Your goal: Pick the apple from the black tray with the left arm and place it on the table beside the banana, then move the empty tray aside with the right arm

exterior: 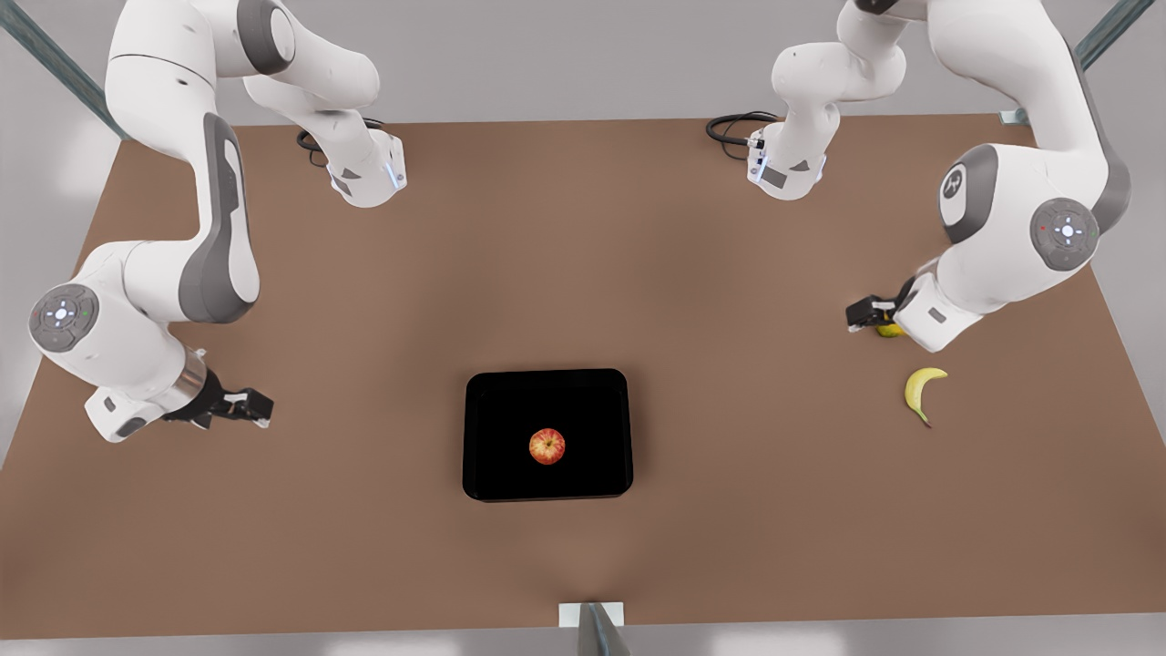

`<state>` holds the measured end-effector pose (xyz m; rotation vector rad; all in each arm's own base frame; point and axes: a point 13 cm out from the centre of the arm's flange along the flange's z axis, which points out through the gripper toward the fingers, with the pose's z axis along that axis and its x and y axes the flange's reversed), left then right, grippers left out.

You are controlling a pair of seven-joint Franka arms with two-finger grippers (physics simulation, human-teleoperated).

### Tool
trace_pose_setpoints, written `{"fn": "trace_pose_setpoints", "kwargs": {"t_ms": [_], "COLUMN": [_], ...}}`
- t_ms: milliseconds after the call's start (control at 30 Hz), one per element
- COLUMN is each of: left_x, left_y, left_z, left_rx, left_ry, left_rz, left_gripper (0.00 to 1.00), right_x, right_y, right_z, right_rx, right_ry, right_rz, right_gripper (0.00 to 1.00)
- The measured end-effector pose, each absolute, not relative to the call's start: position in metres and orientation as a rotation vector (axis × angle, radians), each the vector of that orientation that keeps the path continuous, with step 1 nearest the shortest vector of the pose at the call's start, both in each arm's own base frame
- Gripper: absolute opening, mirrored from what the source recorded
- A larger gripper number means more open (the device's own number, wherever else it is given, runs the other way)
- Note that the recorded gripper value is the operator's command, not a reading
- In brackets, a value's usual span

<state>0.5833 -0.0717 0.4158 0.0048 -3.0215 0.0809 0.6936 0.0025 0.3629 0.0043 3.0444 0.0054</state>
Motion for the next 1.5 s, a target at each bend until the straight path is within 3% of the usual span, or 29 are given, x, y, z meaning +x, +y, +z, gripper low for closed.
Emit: {"fn": "trace_pose_setpoints", "kwargs": {"t_ms": [133, 267, 467, 567, 700, 767, 900, 1033, 1500], "left_x": [0.599, 0.637, 0.623, 0.623, 0.652, 0.642, 0.635, 0.653, 0.681], "left_y": [-0.088, -0.214, -0.367, -0.433, -0.505, -0.538, -0.568, -0.572, -0.594], "left_z": [0.4, 0.344, 0.23, 0.221, 0.209, 0.183, 0.133, 0.109, 0.089], "left_rx": [0.037, -0.163, -0.335, -0.35, -0.285, -0.293, -0.272, -0.196, -0.106], "left_ry": [-3.025, -3.04, -3.075, -3.16, -3.293, -3.324, -3.401, -3.493, -3.662], "left_rz": [0.145, 0.177, 0.059, 0.067, 0.115, 0.098, 0.055, 0.101, 0.371], "left_gripper": [1.0, 1.0, 1.0, 1.0, 1.0, 1.0, 1.0, 1.0, 1.0], "right_x": [0.715, 0.738, 0.768, 0.779, 0.788, 0.791, 0.793, 0.795, 0.796], "right_y": [0.012, 0.019, 0.023, 0.023, 0.022, 0.022, 0.022, 0.023, 0.023], "right_z": [0.369, 0.372, 0.347, 0.339, 0.341, 0.343, 0.345, 0.346, 0.347], "right_rx": [-0.011, -0.019, -0.019, -0.017, -0.014, -0.015, -0.015, -0.015, -0.015], "right_ry": [2.996, 2.951, 2.888, 2.857, 2.821, 2.81, 2.796, 2.789, 2.782], "right_rz": [0.016, 0.028, 0.038, 0.039, 0.039, 0.039, 0.039, 0.039, 0.04], "right_gripper": [1.0, 1.0, 1.0, 1.0, 1.0, 1.0, 1.0, 1.0, 1.0]}}
